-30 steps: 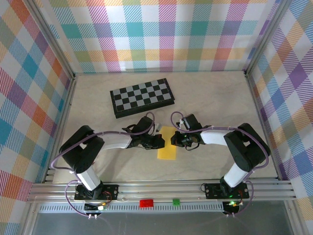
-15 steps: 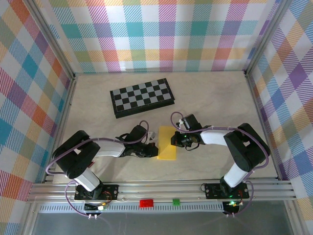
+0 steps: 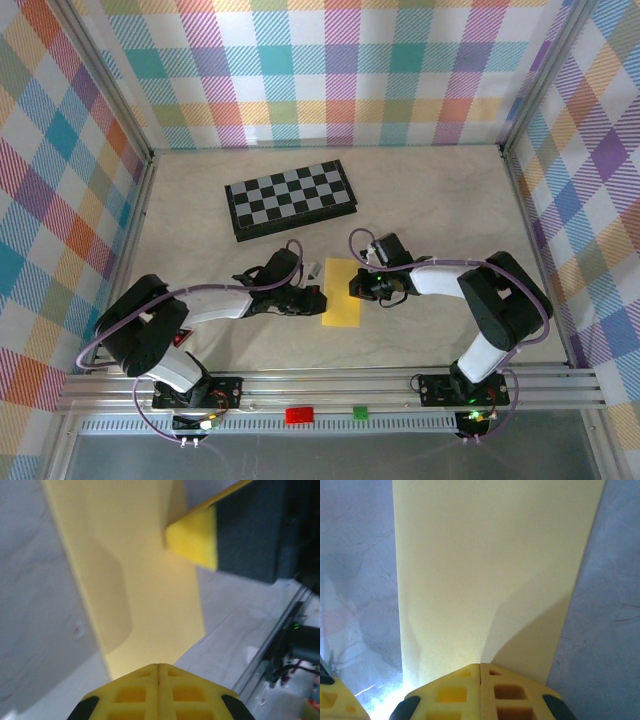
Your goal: Fold a paper plane with a square sheet of paper (pick it up from the middle)
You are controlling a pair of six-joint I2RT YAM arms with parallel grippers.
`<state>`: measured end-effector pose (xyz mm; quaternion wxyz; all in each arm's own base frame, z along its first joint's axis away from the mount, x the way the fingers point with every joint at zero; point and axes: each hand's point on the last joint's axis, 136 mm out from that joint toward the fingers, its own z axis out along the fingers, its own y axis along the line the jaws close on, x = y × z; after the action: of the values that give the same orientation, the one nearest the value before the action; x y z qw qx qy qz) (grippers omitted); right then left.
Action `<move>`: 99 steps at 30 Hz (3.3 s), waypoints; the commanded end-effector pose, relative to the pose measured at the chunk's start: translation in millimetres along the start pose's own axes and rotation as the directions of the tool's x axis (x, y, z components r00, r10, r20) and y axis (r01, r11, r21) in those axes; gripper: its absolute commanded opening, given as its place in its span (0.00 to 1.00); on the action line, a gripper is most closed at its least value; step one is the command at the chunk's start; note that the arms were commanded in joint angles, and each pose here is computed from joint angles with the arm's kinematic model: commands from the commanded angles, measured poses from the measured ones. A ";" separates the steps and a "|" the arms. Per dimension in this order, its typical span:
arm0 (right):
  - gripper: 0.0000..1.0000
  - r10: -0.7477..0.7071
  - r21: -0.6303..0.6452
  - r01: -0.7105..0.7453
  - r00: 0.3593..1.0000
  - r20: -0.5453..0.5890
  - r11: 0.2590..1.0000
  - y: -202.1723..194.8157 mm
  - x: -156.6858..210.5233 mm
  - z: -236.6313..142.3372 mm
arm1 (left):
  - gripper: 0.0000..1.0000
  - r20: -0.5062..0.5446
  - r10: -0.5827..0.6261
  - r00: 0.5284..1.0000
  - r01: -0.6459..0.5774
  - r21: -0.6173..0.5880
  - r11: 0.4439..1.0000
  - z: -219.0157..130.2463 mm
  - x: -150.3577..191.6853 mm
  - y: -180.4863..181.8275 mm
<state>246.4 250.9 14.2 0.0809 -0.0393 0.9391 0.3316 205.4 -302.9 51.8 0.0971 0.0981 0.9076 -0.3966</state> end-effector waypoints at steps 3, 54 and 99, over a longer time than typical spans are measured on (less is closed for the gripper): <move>0.00 0.076 0.164 -0.065 0.995 -0.061 0.984 -43.5 25.1 4.4 | 0.03 -0.023 -0.030 0.999 0.031 0.072 0.997 18.8 -7.3 -11.8; 0.00 -0.031 0.080 0.036 0.997 -0.066 0.996 -16.8 6.2 3.3 | 0.06 -0.160 0.105 0.982 -0.126 -0.126 0.984 4.8 67.3 28.1; 0.60 0.202 -0.156 -0.197 0.979 0.017 0.968 29.8 51.2 -64.1 | 0.09 0.009 -0.170 0.985 0.168 -0.208 0.964 45.7 -99.9 70.6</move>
<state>187.0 217.9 60.0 0.0846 0.0572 0.9195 0.3797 337.1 -316.7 21.6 0.0936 0.0156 0.9355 -0.3404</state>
